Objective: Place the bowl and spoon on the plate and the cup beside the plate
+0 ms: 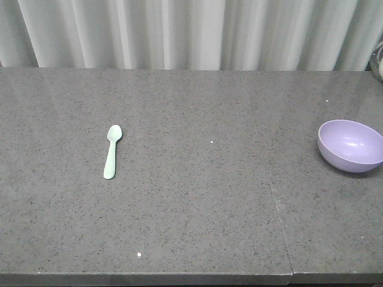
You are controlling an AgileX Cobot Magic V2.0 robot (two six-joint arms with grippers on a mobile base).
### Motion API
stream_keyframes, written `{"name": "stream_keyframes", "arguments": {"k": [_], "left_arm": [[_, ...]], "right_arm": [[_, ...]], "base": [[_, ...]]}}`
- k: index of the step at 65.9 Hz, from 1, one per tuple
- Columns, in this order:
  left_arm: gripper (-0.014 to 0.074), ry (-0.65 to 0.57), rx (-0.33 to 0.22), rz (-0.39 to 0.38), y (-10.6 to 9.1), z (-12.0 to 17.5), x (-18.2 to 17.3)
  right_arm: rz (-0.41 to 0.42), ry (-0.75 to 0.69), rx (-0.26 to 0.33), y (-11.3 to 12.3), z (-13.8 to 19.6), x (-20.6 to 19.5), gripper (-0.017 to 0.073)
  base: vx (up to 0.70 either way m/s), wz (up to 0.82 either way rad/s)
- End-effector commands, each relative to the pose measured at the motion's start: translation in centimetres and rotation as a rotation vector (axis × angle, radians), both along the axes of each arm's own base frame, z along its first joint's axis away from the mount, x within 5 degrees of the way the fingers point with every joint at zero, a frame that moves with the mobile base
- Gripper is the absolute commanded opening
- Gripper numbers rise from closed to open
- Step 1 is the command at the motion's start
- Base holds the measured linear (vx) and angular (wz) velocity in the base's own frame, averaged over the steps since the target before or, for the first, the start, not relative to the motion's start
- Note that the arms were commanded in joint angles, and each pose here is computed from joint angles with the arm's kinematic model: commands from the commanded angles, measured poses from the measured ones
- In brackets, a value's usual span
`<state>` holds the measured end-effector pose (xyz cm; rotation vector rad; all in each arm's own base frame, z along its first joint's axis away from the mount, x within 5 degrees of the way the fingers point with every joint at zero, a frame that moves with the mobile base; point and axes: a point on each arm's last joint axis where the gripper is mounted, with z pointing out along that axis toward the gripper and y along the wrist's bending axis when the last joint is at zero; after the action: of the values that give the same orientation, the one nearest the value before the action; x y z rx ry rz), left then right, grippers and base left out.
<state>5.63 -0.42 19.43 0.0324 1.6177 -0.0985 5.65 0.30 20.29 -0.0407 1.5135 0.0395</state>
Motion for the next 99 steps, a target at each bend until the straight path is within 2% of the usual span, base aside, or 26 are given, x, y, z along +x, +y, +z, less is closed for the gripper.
{"name": "stream_keyframes", "arguments": {"k": [1, 99], "left_arm": [[-0.0006, -0.061, -0.017, -0.009, -0.08, -0.23, 0.0], [-0.0006, -0.061, -0.017, -0.009, -0.08, -0.23, 0.0]], "right_arm": [[-0.016, -0.081, -0.008, -0.13, 0.71, -0.11, -0.0002], [-0.016, -0.081, -0.008, -0.13, 0.71, -0.11, -0.0002]], "base": [[0.0, -0.01], [0.0, 0.0]]}}
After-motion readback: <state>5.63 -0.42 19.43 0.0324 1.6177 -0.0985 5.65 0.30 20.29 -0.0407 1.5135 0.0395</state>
